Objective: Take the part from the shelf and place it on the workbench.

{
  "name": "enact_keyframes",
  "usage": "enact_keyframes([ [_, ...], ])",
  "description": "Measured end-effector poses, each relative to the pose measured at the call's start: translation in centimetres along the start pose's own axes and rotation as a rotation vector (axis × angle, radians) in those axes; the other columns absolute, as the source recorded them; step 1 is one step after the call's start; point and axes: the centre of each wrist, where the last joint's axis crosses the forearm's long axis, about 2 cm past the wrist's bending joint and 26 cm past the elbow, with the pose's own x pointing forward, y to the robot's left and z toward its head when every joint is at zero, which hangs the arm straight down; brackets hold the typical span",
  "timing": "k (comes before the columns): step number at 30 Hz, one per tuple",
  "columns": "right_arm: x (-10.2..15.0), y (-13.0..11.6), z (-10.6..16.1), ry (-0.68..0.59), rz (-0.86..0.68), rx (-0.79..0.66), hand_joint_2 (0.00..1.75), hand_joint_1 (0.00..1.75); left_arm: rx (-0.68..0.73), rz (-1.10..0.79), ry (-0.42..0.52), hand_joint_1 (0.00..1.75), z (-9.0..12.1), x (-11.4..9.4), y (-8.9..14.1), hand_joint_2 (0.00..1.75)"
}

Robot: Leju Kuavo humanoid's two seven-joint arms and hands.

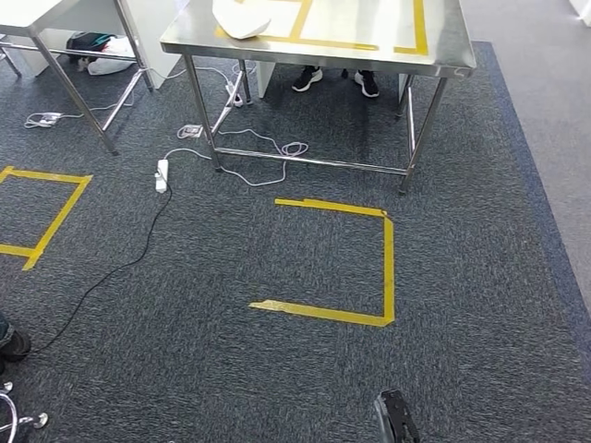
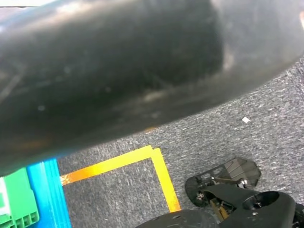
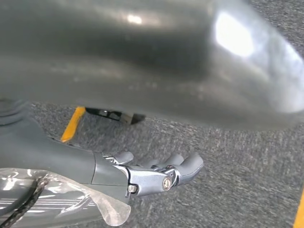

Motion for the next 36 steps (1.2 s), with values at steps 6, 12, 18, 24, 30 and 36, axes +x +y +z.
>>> enact_keyframes([
  [6,0.05,0.03,-0.03,-0.001,0.002,0.000,0.00,0.00,-0.003,-0.003,0.002,0.00,0.05,-0.02,-0.10,0.00],
  [12,0.11,0.04,-0.05,-0.003,0.003,0.001,0.00,0.00,-0.002,-0.004,0.002,0.00,0.03,0.00,-0.07,0.00],
  [18,-0.26,0.10,0.14,0.005,0.002,0.002,0.00,0.00,-0.002,-0.009,0.015,0.00,0.18,-0.22,-0.19,0.00],
  [24,-0.24,0.19,0.12,0.004,0.001,0.003,0.00,0.00,0.004,-0.011,0.016,0.00,0.16,-0.21,-0.16,0.00],
  [30,-0.19,0.19,0.10,0.003,0.002,0.002,0.00,0.00,0.003,-0.014,0.015,0.00,0.21,-0.22,-0.25,0.00],
  [36,-0.17,0.19,0.09,0.003,0.002,0.001,0.00,0.00,0.003,-0.015,0.013,0.00,0.21,-0.11,-0.37,0.00],
])
